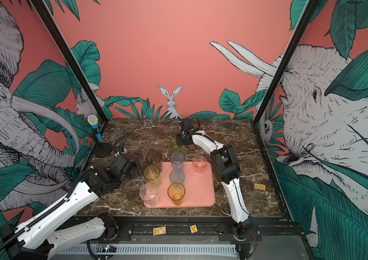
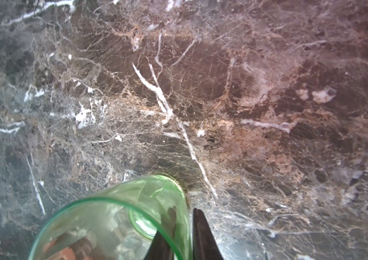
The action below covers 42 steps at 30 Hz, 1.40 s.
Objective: Place the glasses into the tray
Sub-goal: 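Lift the green glass with the right gripper and carry it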
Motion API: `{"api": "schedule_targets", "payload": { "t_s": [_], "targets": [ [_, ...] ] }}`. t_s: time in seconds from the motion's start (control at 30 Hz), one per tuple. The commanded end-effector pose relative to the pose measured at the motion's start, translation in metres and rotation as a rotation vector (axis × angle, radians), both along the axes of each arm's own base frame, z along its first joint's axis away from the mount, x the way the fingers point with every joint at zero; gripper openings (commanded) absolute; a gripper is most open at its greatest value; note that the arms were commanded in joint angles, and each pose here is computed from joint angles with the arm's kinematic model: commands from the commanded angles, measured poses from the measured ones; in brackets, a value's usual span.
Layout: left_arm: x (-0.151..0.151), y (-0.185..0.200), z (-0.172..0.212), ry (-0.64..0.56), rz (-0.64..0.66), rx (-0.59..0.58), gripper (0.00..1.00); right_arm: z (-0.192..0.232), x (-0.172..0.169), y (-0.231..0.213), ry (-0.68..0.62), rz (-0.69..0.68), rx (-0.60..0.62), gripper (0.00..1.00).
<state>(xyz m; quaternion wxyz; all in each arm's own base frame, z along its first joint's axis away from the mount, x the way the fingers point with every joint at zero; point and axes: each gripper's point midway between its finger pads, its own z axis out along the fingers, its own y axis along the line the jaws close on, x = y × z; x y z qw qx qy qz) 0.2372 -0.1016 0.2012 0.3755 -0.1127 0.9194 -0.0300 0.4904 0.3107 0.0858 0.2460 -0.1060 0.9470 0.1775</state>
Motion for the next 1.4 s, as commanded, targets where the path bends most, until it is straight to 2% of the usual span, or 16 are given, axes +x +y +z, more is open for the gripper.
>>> {"api": "schedule_targets", "payload": {
  "t_s": [0.0, 0.17, 0.5, 0.8, 1.37],
  "targets": [
    [0.001, 0.002, 0.011, -0.028, 0.023, -0.033, 0.83, 0.013, 0.008, 0.005, -0.034, -0.006, 0.019, 0.11],
    [-0.001, 0.003, 0.013, -0.03, 0.025, -0.042, 0.83, 0.019, 0.008, 0.003, -0.042, -0.01, 0.02, 0.0],
    [-0.01, 0.008, 0.012, -0.031, 0.023, -0.065, 0.83, 0.053, 0.007, -0.013, -0.086, -0.038, 0.016, 0.0],
    [-0.021, 0.015, 0.015, -0.038, 0.017, -0.089, 0.83, 0.106, 0.002, -0.039, -0.146, -0.086, 0.003, 0.0],
    [-0.036, 0.02, 0.016, -0.032, -0.017, -0.114, 0.83, 0.214, -0.05, -0.081, -0.242, -0.123, -0.011, 0.0]
  ]
}}
